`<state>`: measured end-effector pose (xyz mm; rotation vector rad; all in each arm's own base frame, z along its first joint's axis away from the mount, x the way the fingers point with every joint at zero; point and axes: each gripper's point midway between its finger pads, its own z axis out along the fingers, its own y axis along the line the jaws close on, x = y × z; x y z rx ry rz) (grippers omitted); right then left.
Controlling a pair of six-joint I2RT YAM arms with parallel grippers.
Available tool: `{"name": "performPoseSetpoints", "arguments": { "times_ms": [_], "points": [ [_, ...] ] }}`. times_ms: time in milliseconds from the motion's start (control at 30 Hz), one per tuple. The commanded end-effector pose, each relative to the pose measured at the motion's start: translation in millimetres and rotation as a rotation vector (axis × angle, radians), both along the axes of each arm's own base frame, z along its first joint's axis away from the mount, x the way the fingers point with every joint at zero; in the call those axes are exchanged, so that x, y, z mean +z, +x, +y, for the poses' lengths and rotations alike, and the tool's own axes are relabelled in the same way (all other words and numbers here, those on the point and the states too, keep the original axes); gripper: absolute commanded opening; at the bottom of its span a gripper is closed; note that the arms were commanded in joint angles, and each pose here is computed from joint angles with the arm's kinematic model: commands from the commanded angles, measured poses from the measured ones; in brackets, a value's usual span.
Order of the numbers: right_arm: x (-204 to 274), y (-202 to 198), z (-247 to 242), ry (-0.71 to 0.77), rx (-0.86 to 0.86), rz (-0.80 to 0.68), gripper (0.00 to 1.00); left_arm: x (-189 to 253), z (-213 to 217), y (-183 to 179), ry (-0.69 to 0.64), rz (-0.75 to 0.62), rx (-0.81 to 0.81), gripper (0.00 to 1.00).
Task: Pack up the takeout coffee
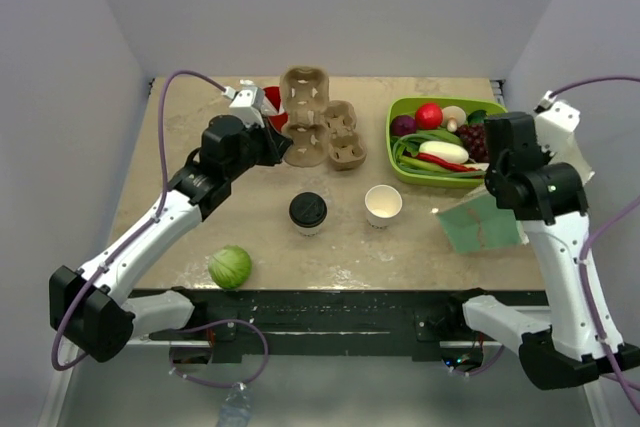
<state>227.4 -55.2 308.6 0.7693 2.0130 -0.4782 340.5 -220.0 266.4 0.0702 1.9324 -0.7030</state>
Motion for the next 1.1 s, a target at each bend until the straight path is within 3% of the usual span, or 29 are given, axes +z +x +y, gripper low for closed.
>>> {"name": "performPoseSetpoints", "arguments": {
  "times_ms": [0, 133, 267, 400, 567, 733, 900, 1067],
  "points": [
    [81, -15, -24, -0.110, -0.027, -0.170, 0.00, 32, 10, 0, -0.036, -0.102, 0.039, 0.00],
    [122, -9, -12, -0.127, 0.126, -0.237, 0.00, 35, 12, -1, -0.034, -0.110, 0.041, 0.00],
    [162, 20, 43, -0.112, 0.519, -0.365, 0.00, 41, 18, -1, -0.029, -0.128, 0.068, 0.00],
    [182, 36, 117, 0.005, 0.904, -0.455, 0.00, 43, 26, -1, -0.018, -0.130, 0.109, 0.00],
    [184, 52, 174, 0.143, 1.159, -0.479, 0.00, 48, 49, -4, 0.004, -0.135, 0.210, 0.00],
    [170, 59, 230, 0.202, 1.297, -0.440, 0.00, 67, 91, -14, 0.017, -0.183, 0.395, 0.00],
    [158, 68, 250, 0.204, 1.274, -0.372, 0.00, 75, 111, -26, 0.004, -0.212, 0.464, 0.00],
    [137, 71, 268, 0.301, 1.240, -0.356, 0.00, 75, 115, -32, -0.005, -0.210, 0.474, 0.00]
  ]
}}
